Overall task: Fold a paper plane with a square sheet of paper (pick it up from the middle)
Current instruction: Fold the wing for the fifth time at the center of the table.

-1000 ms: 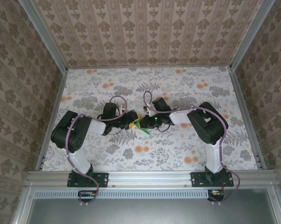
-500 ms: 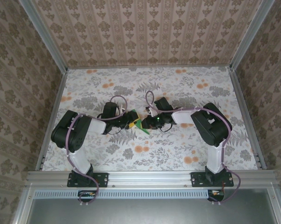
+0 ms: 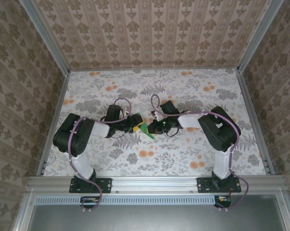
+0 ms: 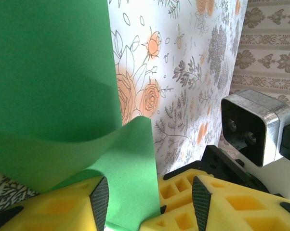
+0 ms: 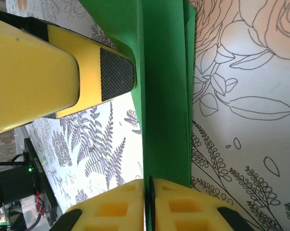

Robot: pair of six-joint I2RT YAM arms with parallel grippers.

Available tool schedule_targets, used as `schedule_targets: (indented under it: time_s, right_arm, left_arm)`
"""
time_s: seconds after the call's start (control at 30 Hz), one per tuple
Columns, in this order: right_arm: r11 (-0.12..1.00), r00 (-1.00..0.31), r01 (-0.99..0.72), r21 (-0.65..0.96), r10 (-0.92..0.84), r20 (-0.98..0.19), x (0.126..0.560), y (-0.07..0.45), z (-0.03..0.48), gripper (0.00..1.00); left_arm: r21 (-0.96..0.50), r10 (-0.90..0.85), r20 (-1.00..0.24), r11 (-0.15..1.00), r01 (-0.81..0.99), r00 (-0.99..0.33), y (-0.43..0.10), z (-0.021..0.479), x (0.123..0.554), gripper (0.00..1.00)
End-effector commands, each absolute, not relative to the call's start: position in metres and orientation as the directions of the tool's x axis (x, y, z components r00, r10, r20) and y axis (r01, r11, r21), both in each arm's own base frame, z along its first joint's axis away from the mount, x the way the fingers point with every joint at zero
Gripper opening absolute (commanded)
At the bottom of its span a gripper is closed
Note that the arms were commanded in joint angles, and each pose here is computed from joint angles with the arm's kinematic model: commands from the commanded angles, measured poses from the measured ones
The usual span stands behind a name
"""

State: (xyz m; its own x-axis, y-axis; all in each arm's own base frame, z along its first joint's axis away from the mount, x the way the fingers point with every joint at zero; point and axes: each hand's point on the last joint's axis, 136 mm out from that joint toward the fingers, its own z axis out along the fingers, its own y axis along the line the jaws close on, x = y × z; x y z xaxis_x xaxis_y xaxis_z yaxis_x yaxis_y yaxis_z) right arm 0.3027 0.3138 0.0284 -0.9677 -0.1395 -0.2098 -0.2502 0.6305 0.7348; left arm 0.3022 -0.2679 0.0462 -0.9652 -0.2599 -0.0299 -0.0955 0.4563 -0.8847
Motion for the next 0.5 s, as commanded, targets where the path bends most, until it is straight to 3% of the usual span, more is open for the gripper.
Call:
schedule_targets:
  time_s: [0.0,0.47]
  right_arm:
    - [0.646,-0.973,-0.23,0.728,-0.154,-0.171,0.295,0.308,0.015,0.12]
    - [0.671,-0.978,-0.207,0.712,-0.161,-0.133,0.292,0.305,0.001,0.12]
  left_arm:
    - [-0.859,-0.255,-0.014,0.498,-0.118,-0.967,-0.265,0.028,0.3,0.53]
    - [-0.892,-0.219,-0.069,0.451,-0.039,-0.973,-0.275,0.055,0.305,0.53]
